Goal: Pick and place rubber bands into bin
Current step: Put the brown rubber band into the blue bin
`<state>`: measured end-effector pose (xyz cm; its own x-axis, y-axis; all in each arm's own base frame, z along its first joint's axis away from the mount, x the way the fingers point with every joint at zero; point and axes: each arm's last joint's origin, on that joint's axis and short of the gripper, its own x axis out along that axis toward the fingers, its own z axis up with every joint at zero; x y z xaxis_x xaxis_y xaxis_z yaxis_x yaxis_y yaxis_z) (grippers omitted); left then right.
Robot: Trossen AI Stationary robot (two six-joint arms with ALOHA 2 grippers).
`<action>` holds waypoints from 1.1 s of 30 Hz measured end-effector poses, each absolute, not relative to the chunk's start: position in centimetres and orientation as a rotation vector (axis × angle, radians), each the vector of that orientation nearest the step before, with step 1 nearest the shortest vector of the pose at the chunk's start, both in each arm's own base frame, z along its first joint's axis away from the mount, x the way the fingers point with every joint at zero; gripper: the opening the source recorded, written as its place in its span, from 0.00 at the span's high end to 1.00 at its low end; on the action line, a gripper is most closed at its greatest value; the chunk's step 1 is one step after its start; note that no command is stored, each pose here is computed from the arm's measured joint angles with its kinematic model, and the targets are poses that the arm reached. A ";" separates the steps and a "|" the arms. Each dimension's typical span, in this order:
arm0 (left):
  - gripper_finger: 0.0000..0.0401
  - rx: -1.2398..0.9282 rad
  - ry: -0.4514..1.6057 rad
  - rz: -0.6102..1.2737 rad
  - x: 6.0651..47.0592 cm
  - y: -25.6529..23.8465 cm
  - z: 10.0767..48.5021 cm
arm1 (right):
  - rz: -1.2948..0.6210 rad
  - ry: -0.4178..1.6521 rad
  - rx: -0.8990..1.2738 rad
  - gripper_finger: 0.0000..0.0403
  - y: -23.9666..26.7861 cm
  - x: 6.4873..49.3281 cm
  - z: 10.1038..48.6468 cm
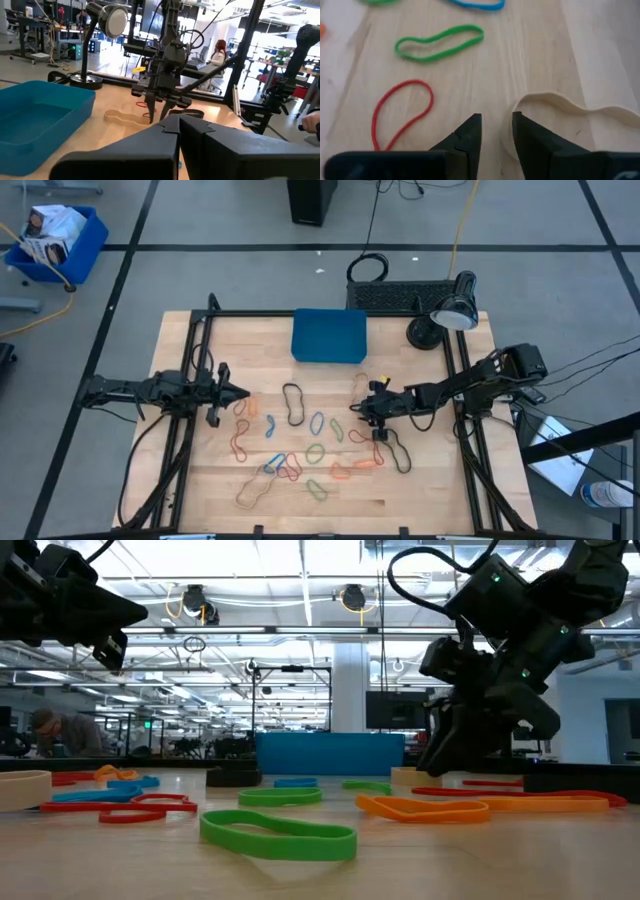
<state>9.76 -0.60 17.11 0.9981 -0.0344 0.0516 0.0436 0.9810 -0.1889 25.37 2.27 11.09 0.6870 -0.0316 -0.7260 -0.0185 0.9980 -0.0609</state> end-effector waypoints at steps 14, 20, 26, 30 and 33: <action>0.94 -0.208 -0.057 -0.018 9.8 -0.5 17.2 | -0.016 0.839 -0.103 0.99 1.3 26.0 9.2; 0.94 -0.224 -0.058 -0.019 9.8 -0.5 17.2 | 0.056 0.615 -0.083 0.99 1.6 27.2 11.6; 0.94 -0.243 -0.058 -0.019 9.8 -0.5 17.2 | -0.010 0.308 -0.198 1.00 -0.6 30.3 18.2; 0.94 -0.228 -0.076 -0.020 9.7 -0.5 17.4 | -0.135 0.202 -0.237 1.00 -4.6 32.1 22.7; 0.94 -0.224 -0.086 -0.021 9.7 -0.5 17.5 | -0.236 0.219 -0.232 1.00 -8.1 32.6 24.7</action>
<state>9.74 -0.54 17.46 0.9961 -0.0108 0.0873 0.0299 0.9749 -0.2205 32.56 -8.11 24.73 0.9489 -0.2549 -0.1863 0.2048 0.9461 -0.2510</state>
